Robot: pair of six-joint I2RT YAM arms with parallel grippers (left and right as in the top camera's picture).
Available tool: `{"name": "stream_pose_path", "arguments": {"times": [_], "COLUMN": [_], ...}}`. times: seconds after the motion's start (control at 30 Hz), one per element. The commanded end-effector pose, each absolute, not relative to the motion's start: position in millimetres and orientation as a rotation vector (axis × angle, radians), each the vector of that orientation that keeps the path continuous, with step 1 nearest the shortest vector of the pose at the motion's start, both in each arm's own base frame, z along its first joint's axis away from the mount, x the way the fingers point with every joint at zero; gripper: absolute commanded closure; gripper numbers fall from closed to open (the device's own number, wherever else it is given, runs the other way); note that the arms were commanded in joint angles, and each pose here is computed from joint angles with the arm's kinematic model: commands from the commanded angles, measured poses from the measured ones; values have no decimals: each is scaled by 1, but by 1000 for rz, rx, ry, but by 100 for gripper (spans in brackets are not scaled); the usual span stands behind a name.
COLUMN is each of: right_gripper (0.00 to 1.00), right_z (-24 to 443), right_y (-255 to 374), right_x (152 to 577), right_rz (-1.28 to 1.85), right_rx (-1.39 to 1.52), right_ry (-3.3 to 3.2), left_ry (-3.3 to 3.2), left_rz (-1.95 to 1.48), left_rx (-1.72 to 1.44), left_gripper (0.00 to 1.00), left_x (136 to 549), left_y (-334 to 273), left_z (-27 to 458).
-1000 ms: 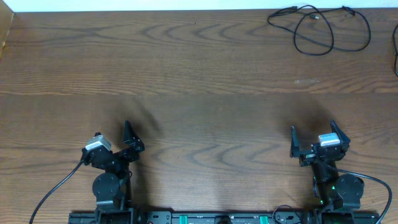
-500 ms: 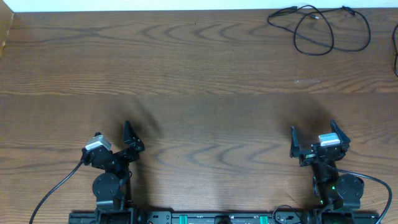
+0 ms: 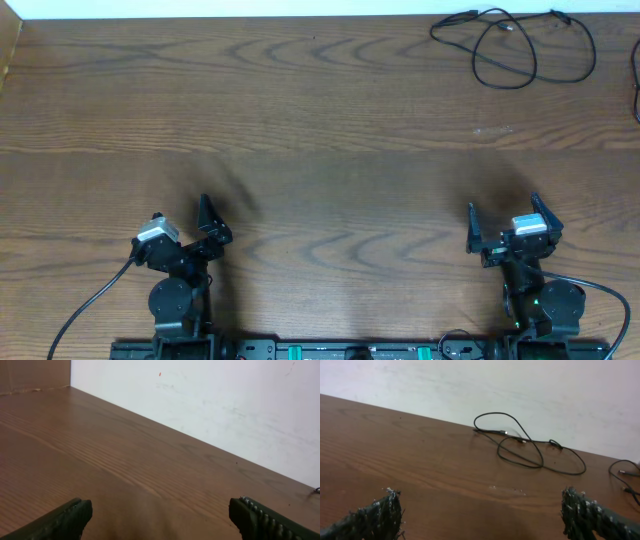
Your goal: Untangle cables
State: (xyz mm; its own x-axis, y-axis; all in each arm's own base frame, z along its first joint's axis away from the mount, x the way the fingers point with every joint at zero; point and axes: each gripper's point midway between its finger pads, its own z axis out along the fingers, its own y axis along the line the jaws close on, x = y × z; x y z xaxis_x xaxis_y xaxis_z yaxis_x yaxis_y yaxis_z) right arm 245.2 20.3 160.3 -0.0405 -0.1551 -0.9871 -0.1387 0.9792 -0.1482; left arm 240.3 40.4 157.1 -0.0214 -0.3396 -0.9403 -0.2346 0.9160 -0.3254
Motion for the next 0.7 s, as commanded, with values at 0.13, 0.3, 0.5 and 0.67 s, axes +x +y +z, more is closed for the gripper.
{"name": "stream_pose_path", "arguments": {"times": [0.13, 0.3, 0.5, 0.67], "right_gripper": [1, 1, 1, 1], "right_z": [160, 160, 160, 160], "right_y": [18, 18, 18, 18], "right_x": [245, 245, 245, 245], "right_rz": [-23, -23, -23, -23], "right_rx": [-224, -224, -224, -224], "right_ry": [1618, 1618, 1618, 1618], "left_ry": [1655, 1655, 1655, 1655], "left_rz": [-57, -57, -57, -57], "left_rx": [-450, -450, -450, -450], "left_gripper": [5, 6, 6, 5], "left_x": [240, 240, 240, 240], "left_y": [42, 42, 42, 42], "left_z": [139, 139, 139, 139]}}
